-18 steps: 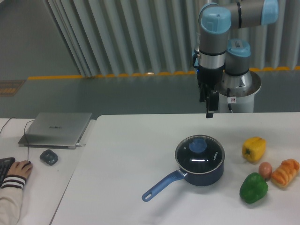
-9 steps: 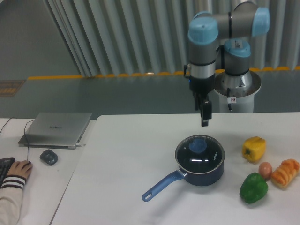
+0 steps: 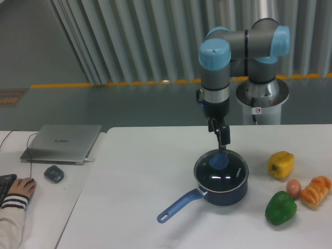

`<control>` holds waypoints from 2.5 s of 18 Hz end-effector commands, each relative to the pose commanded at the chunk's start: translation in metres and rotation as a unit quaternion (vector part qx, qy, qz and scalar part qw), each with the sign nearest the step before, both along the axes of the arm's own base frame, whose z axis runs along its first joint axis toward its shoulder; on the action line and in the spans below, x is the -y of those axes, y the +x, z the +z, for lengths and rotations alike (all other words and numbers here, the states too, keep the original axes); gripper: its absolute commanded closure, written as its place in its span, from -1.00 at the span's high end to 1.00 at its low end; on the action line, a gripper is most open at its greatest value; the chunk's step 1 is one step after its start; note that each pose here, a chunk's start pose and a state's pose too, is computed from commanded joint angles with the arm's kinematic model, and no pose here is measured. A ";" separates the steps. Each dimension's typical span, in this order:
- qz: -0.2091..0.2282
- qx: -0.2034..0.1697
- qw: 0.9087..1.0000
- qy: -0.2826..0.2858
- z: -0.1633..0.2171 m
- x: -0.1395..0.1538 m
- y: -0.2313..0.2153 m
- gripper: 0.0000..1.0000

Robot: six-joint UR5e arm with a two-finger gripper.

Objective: Open the lid
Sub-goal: 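Move the gripper over the saucepan and lower it toward the blue lid knob, then lower further and close the gripper on the blue lid knob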

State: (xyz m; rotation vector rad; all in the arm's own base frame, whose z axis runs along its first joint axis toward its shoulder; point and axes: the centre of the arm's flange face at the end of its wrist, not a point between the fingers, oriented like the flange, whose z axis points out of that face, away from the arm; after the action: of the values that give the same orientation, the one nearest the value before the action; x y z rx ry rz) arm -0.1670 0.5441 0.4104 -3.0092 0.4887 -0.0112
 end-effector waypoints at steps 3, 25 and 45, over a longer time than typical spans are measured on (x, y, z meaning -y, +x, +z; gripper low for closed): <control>0.025 -0.007 1.000 0.017 -0.003 -0.005 -0.005 1.00; 0.120 -0.007 0.992 0.027 -0.031 -0.037 -0.022 1.00; 0.112 -0.027 0.993 -0.010 -0.056 -0.038 -0.017 1.00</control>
State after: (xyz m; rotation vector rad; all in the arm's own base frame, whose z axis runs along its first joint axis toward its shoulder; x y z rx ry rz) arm -0.1837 0.5818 0.3543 -3.0722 0.1527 0.0812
